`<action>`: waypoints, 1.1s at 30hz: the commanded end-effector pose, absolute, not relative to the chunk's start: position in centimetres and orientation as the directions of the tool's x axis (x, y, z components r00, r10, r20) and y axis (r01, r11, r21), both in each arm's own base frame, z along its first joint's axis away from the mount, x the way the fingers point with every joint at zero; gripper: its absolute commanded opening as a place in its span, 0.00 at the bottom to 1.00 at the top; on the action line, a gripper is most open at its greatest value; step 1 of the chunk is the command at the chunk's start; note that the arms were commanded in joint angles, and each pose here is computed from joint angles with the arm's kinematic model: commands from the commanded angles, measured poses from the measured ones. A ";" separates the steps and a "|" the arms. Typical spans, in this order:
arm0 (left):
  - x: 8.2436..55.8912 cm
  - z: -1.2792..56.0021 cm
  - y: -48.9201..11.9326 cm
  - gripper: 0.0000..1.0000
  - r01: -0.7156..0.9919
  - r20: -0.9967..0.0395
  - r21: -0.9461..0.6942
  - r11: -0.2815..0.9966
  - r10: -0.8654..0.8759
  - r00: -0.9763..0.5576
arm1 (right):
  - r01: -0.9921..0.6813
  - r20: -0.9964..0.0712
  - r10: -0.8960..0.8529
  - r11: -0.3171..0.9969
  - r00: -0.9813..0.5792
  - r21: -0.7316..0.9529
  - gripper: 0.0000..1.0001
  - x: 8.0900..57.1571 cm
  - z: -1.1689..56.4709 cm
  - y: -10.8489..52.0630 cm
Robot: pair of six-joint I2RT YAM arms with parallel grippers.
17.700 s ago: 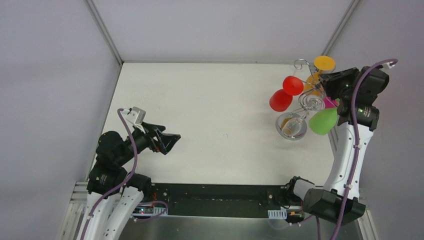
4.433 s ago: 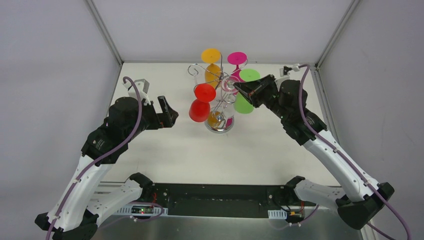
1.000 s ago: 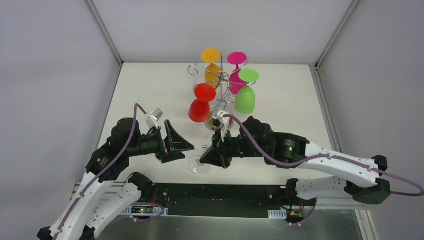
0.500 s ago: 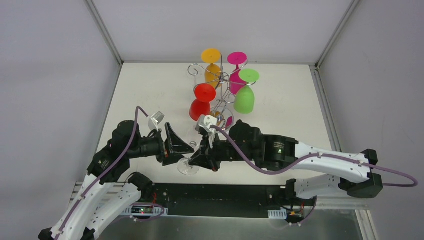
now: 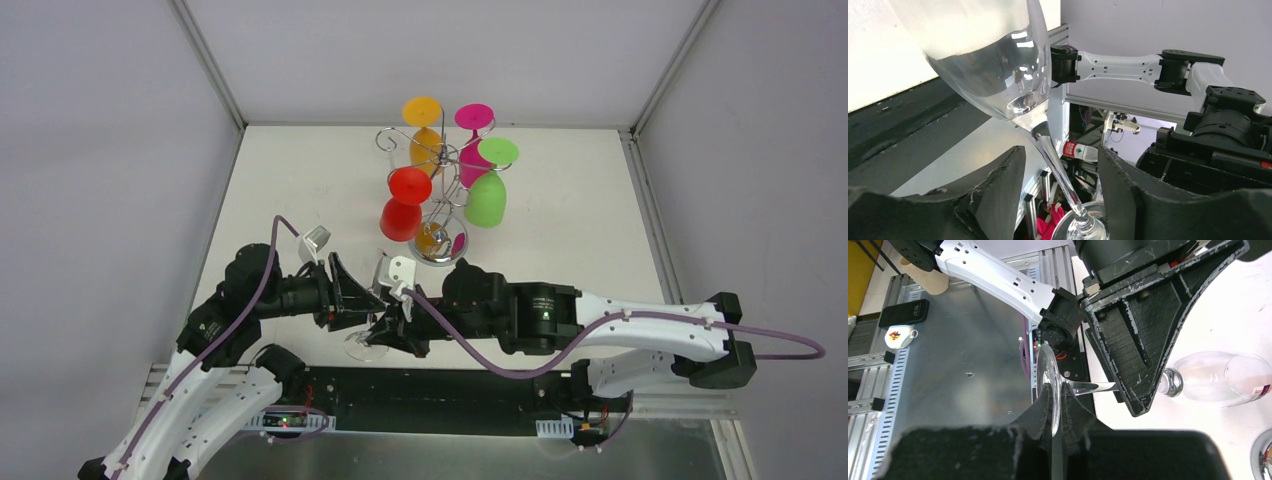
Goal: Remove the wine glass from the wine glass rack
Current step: Place the wine glass at the center of the board.
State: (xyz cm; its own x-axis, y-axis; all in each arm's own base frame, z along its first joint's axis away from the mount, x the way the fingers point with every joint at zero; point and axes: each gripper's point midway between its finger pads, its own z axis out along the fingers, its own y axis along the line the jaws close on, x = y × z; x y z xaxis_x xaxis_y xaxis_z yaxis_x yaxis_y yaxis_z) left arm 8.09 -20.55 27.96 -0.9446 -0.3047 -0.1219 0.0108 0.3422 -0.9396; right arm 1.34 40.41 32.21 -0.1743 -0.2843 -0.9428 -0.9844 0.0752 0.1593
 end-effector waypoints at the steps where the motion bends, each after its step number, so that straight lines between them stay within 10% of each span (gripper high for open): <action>1: 7.6 29.0 -20.9 0.53 0.048 -0.136 -0.953 0.300 -0.279 -0.951 | -0.995 -0.992 -0.100 0.081 -0.073 0.065 0.00 2.0 38.3 41.4; 21: 7.4 29.3 -21.1 0.02 0.059 -0.135 -0.956 0.288 -0.252 -0.958 | -0.995 -0.993 -0.115 0.099 -0.010 -0.001 0.00 2.0 37.5 41.6; 33: 7.4 29.1 -21.2 0.00 0.106 -0.178 -0.949 0.298 -0.226 -0.958 | -0.994 -0.992 -0.123 0.110 -0.036 0.022 0.13 2.0 36.7 40.2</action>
